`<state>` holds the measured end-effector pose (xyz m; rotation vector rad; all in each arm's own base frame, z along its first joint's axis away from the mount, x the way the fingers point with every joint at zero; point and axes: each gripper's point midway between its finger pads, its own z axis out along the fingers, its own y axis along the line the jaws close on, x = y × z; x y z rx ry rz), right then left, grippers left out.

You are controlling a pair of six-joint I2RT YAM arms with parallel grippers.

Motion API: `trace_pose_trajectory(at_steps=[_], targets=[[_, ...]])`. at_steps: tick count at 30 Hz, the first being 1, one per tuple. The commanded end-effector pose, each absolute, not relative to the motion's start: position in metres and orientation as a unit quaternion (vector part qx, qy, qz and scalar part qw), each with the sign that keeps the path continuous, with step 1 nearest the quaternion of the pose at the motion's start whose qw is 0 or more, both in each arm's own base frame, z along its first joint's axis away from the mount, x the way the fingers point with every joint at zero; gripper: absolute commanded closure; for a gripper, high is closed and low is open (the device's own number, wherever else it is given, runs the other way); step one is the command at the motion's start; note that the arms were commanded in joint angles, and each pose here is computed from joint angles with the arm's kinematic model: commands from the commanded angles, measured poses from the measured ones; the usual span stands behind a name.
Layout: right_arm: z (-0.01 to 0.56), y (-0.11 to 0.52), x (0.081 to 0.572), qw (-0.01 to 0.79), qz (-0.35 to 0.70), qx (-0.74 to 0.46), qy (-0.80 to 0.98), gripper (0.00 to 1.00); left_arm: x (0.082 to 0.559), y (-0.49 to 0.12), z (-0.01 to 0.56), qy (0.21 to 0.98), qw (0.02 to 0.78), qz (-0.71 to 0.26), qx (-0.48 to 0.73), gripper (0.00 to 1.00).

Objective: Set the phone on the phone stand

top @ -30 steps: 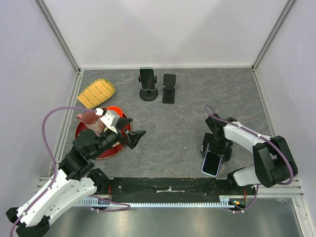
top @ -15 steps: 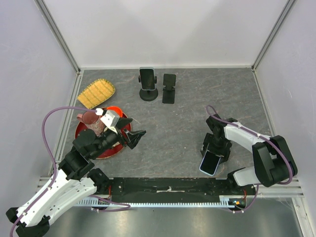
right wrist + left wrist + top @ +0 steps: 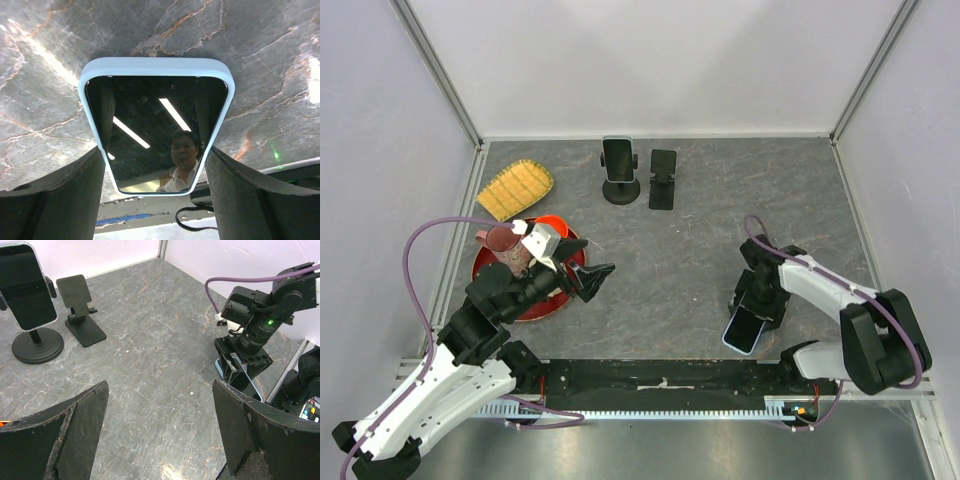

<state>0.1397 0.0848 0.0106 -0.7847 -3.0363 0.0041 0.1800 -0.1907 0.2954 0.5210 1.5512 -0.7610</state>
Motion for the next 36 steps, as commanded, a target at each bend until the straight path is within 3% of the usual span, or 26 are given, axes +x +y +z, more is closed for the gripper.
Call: trace_pose_trajectory(at_steps=[1,4,11,12,14,18,25,28,32,36], targets=[[0.025,0.087,0.191,-0.134,-0.038,-0.283,-0.949,0.86,0.183,-0.191,0.300,0.667,0.629,-0.326,0.231,0.09],[0.043,0.093,0.218,-0.197,-0.069,-0.255,-0.944,1.00,0.183,-0.194,0.298,0.669,0.624,-0.328,0.235,0.09],[0.085,0.123,0.264,-0.334,-0.185,-0.165,-0.909,1.00,0.184,-0.202,0.289,0.681,0.603,-0.334,0.246,0.09],[0.109,0.131,0.279,-0.389,-0.221,-0.146,-0.882,1.00,0.184,-0.204,0.290,0.680,0.602,-0.337,0.248,0.09],[0.118,0.142,0.275,-0.420,-0.258,-0.102,-0.864,1.00,0.185,-0.207,0.287,0.684,0.595,-0.339,0.250,0.09],[0.188,0.159,0.281,-0.530,-0.344,-0.055,-0.773,1.00,0.186,-0.213,0.282,0.688,0.584,-0.348,0.256,0.08],[0.275,0.218,0.270,-0.538,-0.500,-0.038,-0.677,1.00,0.196,-0.243,0.264,0.712,0.528,-0.364,0.286,0.08],[0.295,0.241,0.272,-0.528,-0.519,-0.066,-0.669,1.00,0.197,-0.253,0.260,0.715,0.509,-0.376,0.298,0.07],[0.282,0.268,0.276,-0.473,-0.527,-0.157,-0.689,1.00,0.204,-0.256,0.263,0.710,0.521,-0.374,0.291,0.17],[0.268,0.290,0.270,-0.429,-0.517,-0.223,-0.706,1.00,0.211,-0.250,0.260,0.717,0.532,-0.353,0.280,0.12]])
